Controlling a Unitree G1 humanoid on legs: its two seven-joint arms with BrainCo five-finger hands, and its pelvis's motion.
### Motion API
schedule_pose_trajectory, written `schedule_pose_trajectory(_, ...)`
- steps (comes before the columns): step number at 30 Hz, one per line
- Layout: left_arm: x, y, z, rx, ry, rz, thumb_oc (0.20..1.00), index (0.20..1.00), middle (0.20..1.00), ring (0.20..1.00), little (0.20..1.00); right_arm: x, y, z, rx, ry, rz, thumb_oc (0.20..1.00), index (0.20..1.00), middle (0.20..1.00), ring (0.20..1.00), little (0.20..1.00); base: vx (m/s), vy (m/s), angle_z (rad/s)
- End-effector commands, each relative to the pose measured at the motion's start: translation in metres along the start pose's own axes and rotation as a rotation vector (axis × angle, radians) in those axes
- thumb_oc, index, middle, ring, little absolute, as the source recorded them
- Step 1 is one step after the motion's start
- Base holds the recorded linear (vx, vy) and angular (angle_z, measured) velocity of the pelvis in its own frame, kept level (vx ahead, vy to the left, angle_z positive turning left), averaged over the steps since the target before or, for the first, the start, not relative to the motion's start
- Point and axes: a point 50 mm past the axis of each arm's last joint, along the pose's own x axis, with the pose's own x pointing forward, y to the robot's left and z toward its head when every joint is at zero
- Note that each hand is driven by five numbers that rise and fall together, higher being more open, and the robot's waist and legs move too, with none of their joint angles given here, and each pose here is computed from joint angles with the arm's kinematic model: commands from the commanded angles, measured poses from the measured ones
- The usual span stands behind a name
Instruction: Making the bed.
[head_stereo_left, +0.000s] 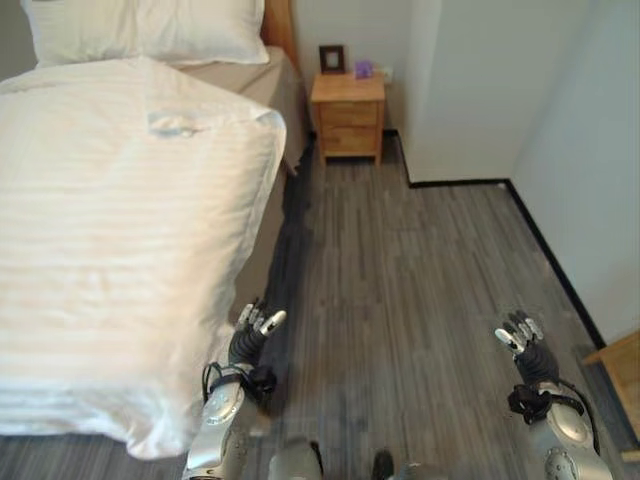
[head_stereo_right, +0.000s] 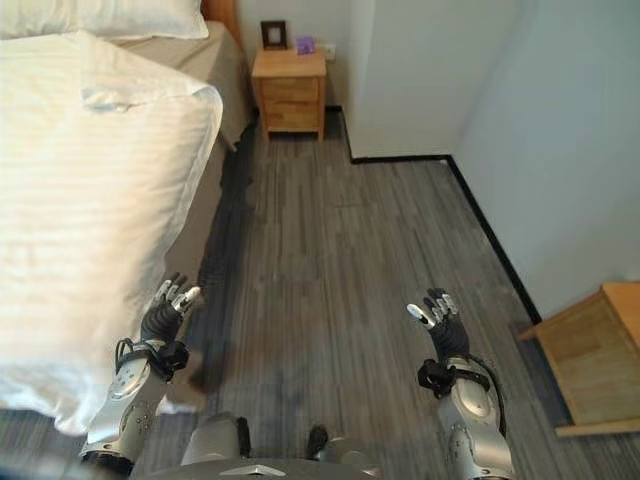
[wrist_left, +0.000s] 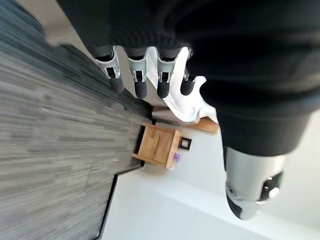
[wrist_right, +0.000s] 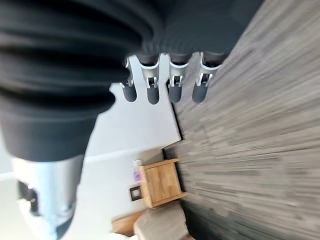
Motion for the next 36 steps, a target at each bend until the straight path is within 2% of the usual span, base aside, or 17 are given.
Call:
schedule_pose_trajectory(1, 0.003, -0.005, 0.02, 0.023, -0.098, -0.074, 1.0, 1.0, 1.0, 1.0, 1.0, 0.004, -0.001, 0.031, -0.069, -0.148, 0.025, 1.0, 1.0, 1.0, 1.0, 1.0, 1.01, 0.081, 0.32)
schedule_pose_trajectory(3, 0.001, -0.004, 0.018, 0.037, -0.092, -0.067, 1.0, 1.0, 1.0, 1.0, 1.0, 0.005, 0.001, 0.031, -0.082, -0.146, 0.04, 1.0, 1.0, 1.0, 1.0, 1.0, 0.69, 0.021, 0.21)
schedule_pose_trajectory(5, -0.007, 0.01, 0.02, 0.051, -0.1, -0.012, 1.0, 1.0, 1.0, 1.0, 1.0, 0.009, 0.017, 0.029, -0.075, -0.135, 0.098, 1.0, 1.0, 1.0, 1.0, 1.0, 0.83, 0.037, -0.32)
schedule_pose_trajectory(9, -0.006, 0.012, 0.022, 0.08, -0.101, -0.01, 1.0, 1.0, 1.0, 1.0, 1.0, 0.008, 0.032, 0.026, -0.061, -0.14, 0.164, 1.0, 1.0, 1.0, 1.0, 1.0, 0.57, 0.145, -0.03)
schedule_pose_trajectory(11, -0.002, 0.009, 0.031, 0.074, -0.132, -0.022, 1.0, 1.0, 1.0, 1.0, 1.0, 0.006, 0.044, 0.022, 0.048, -0.134, 0.184, 1.0, 1.0, 1.0, 1.0, 1.0, 0.76, 0.296, 0.18)
schedule_pose_trajectory(14, 0.0, 0.01, 0.033, 0.082, -0.139, -0.024, 1.0, 1.0, 1.0, 1.0, 1.0, 0.006, 0.046, 0.02, 0.013, -0.121, 0.203, 1.0, 1.0, 1.0, 1.0, 1.0, 0.49, 0.11, 0.47)
schedule_pose_trajectory(24, 0.009, 0.004, 0.036, 0.123, -0.151, -0.056, 1.0, 1.0, 1.0, 1.0, 1.0, -0.006, 0.015, 0.025, -0.098, -0.136, 0.106, 1.0, 1.0, 1.0, 1.0, 1.0, 0.69, -0.144, 0.72)
schedule_pose_trajectory(31, 0.01, -0.005, 0.033, 0.054, -0.145, -0.087, 1.0, 1.0, 1.0, 1.0, 1.0, -0.001, 0.008, 0.038, -0.134, -0.191, 0.089, 1.0, 1.0, 1.0, 1.0, 1.0, 0.56, -0.348, 0.38)
schedule_pose_trajectory(33, 0.01, -0.005, 0.037, 0.0, -0.153, -0.091, 1.0, 1.0, 1.0, 1.0, 1.0, 0.005, 0.009, 0.048, -0.079, -0.234, 0.091, 1.0, 1.0, 1.0, 1.0, 1.0, 0.47, -0.463, 0.3)
schedule_pose_trajectory(36, 0.009, -0.002, 0.032, -0.048, -0.137, -0.086, 1.0, 1.0, 1.0, 1.0, 1.0, 0.012, 0.004, 0.061, -0.131, -0.271, 0.055, 1.0, 1.0, 1.0, 1.0, 1.0, 0.45, -0.206, -0.08)
